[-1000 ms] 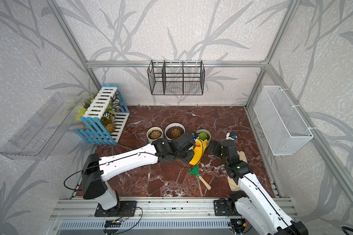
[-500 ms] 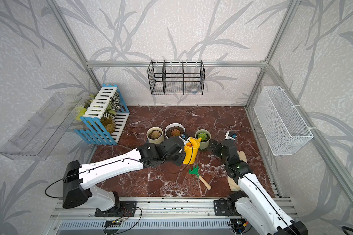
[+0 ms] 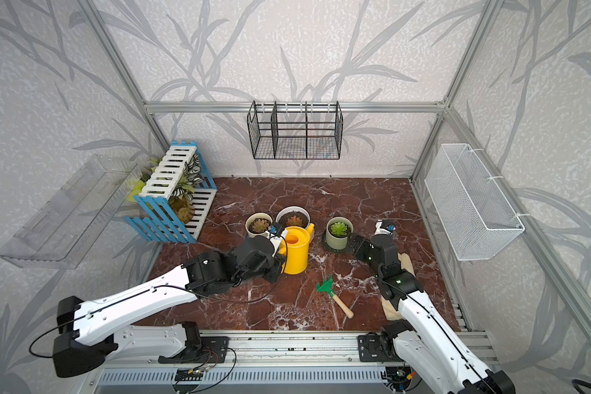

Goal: Water the succulent around the soil edge
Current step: Water the soil of the potted plant with water.

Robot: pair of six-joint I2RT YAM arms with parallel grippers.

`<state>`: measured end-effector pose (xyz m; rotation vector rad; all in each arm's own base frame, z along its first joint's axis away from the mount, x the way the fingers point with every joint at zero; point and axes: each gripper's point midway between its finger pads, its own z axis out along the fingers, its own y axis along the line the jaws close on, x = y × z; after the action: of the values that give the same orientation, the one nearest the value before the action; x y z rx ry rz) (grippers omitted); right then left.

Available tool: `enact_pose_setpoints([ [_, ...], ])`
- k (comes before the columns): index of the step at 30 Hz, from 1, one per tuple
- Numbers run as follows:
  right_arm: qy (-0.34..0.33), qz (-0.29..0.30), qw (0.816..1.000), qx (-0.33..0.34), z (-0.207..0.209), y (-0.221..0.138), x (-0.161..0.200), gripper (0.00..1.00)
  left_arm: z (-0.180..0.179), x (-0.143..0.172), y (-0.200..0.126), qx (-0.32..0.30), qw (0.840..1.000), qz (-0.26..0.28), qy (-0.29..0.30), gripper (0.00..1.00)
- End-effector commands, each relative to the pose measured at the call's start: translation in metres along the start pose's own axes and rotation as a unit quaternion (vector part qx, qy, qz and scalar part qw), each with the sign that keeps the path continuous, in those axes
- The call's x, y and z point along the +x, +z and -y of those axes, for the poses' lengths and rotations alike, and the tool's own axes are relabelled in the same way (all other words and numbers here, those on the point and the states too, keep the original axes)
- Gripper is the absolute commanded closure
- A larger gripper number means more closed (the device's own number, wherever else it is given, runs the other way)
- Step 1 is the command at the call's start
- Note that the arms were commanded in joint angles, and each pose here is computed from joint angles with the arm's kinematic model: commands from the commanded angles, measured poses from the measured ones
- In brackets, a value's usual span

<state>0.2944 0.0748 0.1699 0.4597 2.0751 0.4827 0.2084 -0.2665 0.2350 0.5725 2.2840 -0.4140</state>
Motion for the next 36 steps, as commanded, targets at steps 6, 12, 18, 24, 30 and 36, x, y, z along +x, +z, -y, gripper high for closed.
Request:
enact_pose_setpoints([
  [6,0.000,0.004,1.000,-0.007,-0.002,-0.001,-0.002,0.02,-0.056,0.019,-0.010,-0.025,0.997,-0.041,-0.059,1.00],
  [12,0.000,0.008,1.000,-0.006,-0.002,-0.003,-0.004,0.02,-0.074,0.021,-0.002,-0.045,0.995,-0.073,-0.054,1.00],
  [18,0.000,0.011,1.000,-0.005,-0.002,-0.005,-0.005,0.02,-0.082,0.019,0.001,-0.063,0.993,-0.085,-0.050,1.00],
  [24,0.001,0.012,1.000,-0.007,-0.002,-0.005,-0.006,0.02,-0.071,0.020,0.008,-0.037,0.993,-0.102,-0.053,1.00],
  [30,0.001,0.011,1.000,-0.006,-0.002,-0.005,-0.005,0.02,-0.061,0.011,0.009,-0.017,0.994,-0.094,-0.055,1.00],
  [36,0.002,0.012,1.000,-0.006,-0.002,-0.005,-0.006,0.01,-0.047,0.007,0.011,-0.005,0.994,-0.095,-0.047,1.00],
])
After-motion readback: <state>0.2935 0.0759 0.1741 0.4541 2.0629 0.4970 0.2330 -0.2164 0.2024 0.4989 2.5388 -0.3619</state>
